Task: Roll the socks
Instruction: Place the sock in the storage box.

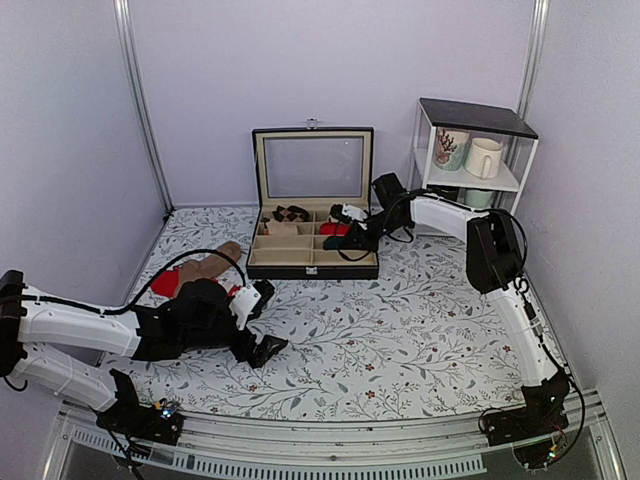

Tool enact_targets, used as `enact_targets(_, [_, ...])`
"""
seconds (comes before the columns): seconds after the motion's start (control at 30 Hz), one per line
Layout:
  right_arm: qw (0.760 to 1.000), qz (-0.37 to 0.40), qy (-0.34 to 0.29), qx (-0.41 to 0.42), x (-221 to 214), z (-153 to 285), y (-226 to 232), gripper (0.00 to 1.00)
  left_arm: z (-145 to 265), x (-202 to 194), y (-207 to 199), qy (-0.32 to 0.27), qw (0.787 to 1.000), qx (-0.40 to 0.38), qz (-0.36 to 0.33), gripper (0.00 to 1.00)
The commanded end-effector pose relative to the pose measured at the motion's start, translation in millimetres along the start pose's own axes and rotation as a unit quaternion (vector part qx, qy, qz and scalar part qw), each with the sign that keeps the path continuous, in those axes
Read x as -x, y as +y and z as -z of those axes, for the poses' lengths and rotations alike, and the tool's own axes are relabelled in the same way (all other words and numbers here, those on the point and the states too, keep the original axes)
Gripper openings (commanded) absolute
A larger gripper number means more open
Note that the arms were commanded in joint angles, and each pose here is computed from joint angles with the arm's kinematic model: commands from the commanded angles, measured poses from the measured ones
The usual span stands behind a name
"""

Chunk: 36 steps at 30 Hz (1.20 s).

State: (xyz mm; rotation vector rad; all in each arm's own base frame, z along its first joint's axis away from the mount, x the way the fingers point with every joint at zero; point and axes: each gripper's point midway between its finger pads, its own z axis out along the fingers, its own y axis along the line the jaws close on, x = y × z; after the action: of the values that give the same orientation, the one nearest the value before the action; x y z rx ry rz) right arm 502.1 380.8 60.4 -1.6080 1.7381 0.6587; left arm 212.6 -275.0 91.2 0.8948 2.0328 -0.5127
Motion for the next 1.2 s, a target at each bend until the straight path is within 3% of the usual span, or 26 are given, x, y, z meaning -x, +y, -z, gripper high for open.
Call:
enact_targets(0.0, [0.998,-0.045,0.036,0.034,-26.2,-24.0,24.3,0.02,1.4,2.5,4.6,-0.006,1.0,0.002,-0.001,0.99])
enact_targets(0.37, [0.992,-0.089,0.085,0.026,-54.0,-25.2,26.2,0.25,-0.3,1.0,10.2,-0.002,1.0,0.008,-0.001,1.0])
enact_targets(0.53, [0.993,-0.101,0.055,0.009,-37.7,-12.4,11.8,0.43,-1.9,1.0,10.5,0.003,1.0,0.007,-0.001,0.99])
enact_targets(0.8, [0.995,-0.094,0.015,-0.004,-6.2,9.4,0.8,0.61,-1.8,2.3,13.8,0.003,1.0,0.012,-0.002,1.0])
enact_targets(1.17, [0.995,-0.099,-0.032,-0.005,28.3,44.5,-6.5,0.68,-4.1,3.4,16.0,0.006,1.0,0.012,-0.001,0.99])
